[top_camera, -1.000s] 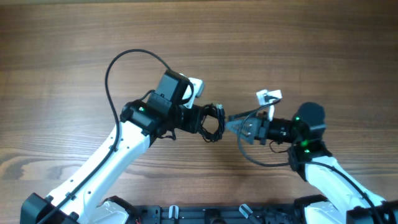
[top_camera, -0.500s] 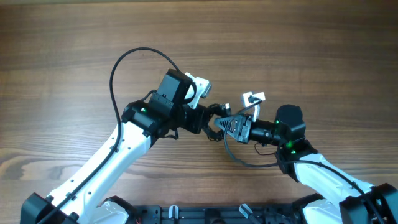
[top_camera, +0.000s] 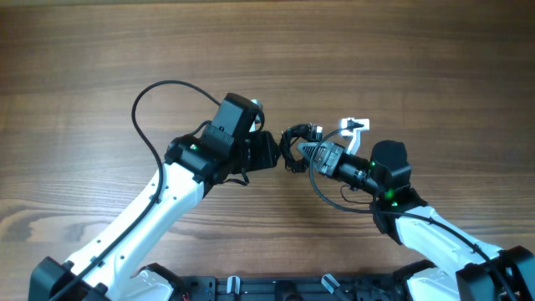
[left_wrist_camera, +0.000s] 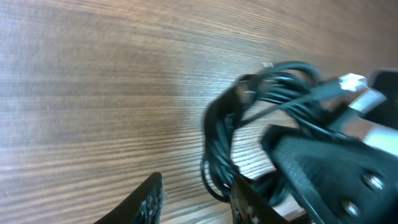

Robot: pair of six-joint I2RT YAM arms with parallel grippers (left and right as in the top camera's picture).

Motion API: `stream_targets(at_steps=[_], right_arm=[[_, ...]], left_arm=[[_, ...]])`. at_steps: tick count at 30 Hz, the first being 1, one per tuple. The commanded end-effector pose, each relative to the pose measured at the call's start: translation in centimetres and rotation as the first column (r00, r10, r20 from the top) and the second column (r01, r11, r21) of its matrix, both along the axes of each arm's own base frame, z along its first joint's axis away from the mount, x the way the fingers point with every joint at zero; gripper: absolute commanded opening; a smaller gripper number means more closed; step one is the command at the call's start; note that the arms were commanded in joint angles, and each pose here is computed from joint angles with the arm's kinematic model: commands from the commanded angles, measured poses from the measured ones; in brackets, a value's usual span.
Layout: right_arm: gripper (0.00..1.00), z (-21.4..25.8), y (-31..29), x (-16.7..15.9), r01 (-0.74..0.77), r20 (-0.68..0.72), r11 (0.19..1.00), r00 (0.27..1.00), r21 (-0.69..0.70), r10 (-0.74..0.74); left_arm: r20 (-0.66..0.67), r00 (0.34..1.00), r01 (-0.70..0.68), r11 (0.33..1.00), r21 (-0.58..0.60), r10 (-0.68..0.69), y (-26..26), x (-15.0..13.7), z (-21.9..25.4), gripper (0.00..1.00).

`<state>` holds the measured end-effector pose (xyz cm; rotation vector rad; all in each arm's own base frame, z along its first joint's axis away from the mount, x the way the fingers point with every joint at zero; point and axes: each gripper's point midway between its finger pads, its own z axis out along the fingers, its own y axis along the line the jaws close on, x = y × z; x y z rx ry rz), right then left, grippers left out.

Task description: Untangle cables

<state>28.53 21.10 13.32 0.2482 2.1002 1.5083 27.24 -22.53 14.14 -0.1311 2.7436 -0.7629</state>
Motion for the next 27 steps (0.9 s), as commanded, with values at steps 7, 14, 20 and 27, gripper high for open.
stream_targets(at_steps=[7, 14, 20, 27], right_arm=[[0.04, 0.8, 0.5, -0.2, -0.063, 0.104, 0.998, 0.992, -0.029, 0.065], [0.04, 0.9, 0.9, -0.9, -0.112, 0.124, 0.993, 0.986, -0.033, 0.115], [0.04, 1.1, 1.5, -2.1, -0.192, 0.16, 0.981, 0.967, -0.041, 0.196], [0.04, 1.3, 1.8, -2.6, -0.224, 0.164, 0.974, 0.96, -0.032, 0.226]], left_arm=[[-0.023, 0.99, -0.138, 0.99, -0.037, 0.137, -0.6, 2.1, -0.9, 0.46], [0.056, 0.997, -0.057, 0.998, -0.025, 0.059, -0.8, 2.8, -0.4, 0.47], [0.093, 0.996, -0.013, 1.0, -0.017, 0.015, -1.0, 2.9, -0.2, 0.59], [0.082, 0.997, -0.014, 1.0, -0.01, 0.015, -1.0, 3.0, -0.6, 0.32]])
